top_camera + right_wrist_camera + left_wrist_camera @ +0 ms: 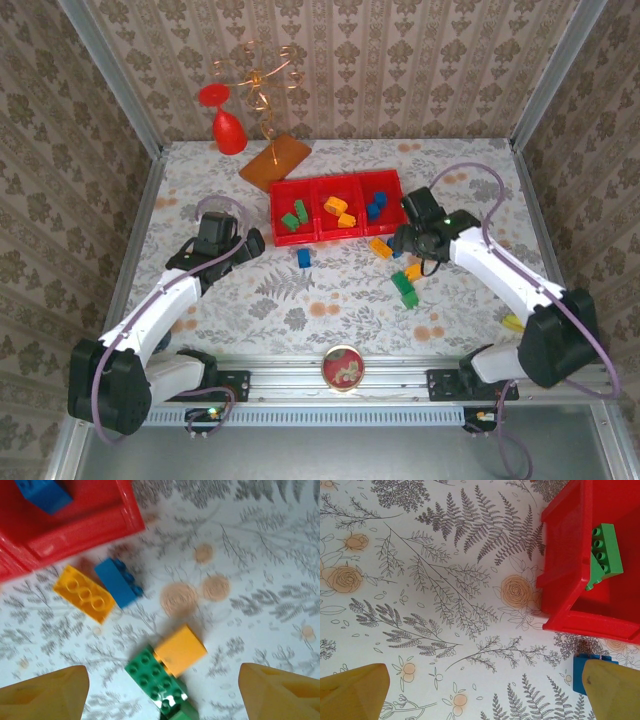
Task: Sort the legos into containers by color
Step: Pick up the lego from the bottom-center of the table.
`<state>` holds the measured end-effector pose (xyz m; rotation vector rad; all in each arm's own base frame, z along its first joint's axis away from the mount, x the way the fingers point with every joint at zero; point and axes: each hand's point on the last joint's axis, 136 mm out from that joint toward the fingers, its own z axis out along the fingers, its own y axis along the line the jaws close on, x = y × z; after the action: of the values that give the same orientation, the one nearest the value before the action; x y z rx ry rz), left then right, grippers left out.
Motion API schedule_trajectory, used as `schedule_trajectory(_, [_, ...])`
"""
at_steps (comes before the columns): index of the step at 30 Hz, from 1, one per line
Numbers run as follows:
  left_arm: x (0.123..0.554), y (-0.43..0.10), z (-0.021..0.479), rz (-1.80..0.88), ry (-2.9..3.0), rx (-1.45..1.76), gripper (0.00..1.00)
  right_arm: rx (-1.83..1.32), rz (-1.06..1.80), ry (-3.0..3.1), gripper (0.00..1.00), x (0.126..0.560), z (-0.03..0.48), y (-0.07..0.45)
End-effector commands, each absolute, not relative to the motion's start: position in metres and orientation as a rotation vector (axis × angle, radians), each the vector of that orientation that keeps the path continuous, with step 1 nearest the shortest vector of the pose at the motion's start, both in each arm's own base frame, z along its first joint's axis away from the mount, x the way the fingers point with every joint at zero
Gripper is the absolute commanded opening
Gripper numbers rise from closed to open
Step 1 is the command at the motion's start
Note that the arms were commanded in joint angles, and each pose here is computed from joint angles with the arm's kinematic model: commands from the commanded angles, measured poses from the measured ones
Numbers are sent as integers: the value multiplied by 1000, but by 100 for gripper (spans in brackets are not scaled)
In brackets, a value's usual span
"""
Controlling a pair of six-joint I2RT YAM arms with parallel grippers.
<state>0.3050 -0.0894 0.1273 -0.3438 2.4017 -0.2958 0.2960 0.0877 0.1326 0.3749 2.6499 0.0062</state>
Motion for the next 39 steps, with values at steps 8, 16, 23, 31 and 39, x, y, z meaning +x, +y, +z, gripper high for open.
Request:
schedule_trajectory(8, [310,-93,130,-327,2391,-331,100,382,-5,2743,94,229,102,84])
schedule_trajectory(16, [311,-95,129,-336,2397,-330,100,337,49,2796,99,218,81,100])
schedule_trajectory(23, [310,-95,128,-333,2401,-333,100,298,26,2863,95,222,65,109])
schedule_trajectory(31, [309,-93,126,-326,2405,-337,100,241,-12,2934,87,228,45,117])
schedule_trajectory(39, [308,-93,124,-326,2410,-338,100,195,-15,2969,83,231,33,123])
